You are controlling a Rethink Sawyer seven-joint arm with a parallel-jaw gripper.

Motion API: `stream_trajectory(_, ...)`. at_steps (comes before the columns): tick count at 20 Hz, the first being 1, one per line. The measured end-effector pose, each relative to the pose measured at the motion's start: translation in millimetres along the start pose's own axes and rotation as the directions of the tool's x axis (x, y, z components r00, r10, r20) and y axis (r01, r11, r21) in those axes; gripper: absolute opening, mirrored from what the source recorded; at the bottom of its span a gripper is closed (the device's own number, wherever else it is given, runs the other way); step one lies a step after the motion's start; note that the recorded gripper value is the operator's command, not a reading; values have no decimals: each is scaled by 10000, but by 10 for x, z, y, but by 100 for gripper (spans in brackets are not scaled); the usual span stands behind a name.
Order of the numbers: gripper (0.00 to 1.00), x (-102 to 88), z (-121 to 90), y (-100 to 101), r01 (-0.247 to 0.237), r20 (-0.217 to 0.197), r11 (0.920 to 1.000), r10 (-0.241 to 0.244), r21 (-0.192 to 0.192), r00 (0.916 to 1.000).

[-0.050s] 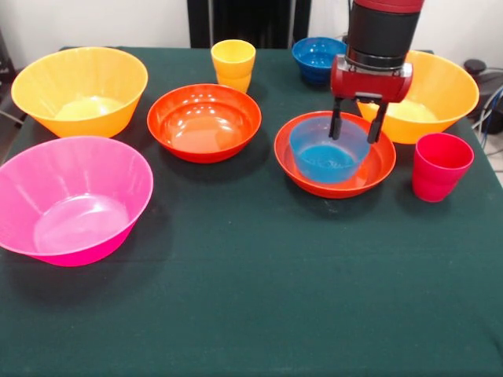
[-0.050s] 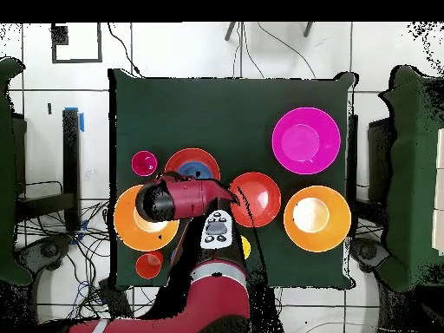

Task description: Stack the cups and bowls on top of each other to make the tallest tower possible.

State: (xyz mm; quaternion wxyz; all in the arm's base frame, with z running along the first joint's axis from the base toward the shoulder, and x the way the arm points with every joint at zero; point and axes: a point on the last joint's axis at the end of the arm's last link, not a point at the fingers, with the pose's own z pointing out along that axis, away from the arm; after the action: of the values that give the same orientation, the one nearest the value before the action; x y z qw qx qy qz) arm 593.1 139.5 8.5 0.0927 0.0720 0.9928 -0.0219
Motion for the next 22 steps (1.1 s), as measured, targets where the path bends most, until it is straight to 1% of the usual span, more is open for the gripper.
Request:
stream_trajectory(4,100,-91,-94,-18,-58,205,10000,58,-28,9998)
stream_trajectory(6,100,-177,-193,-31,-111,391,9999,113,-60,9992)
stream_trajectory(8,100,-306,-363,-53,-243,619,9997,249,-103,9978)
stream_trajectory(11,100,-414,-520,-73,-378,792,9992,389,-144,9961)
stream_trajectory(12,100,-481,-622,-86,-476,903,9987,490,-177,9947)
stream_trajectory(14,100,-528,-694,-94,-551,971,9983,568,-202,9937)
stream_trajectory(17,100,-614,-867,-110,-681,1042,9974,701,-227,9921)
stream_trajectory(22,100,-622,-1070,-189,-822,927,9964,836,-184,9922)
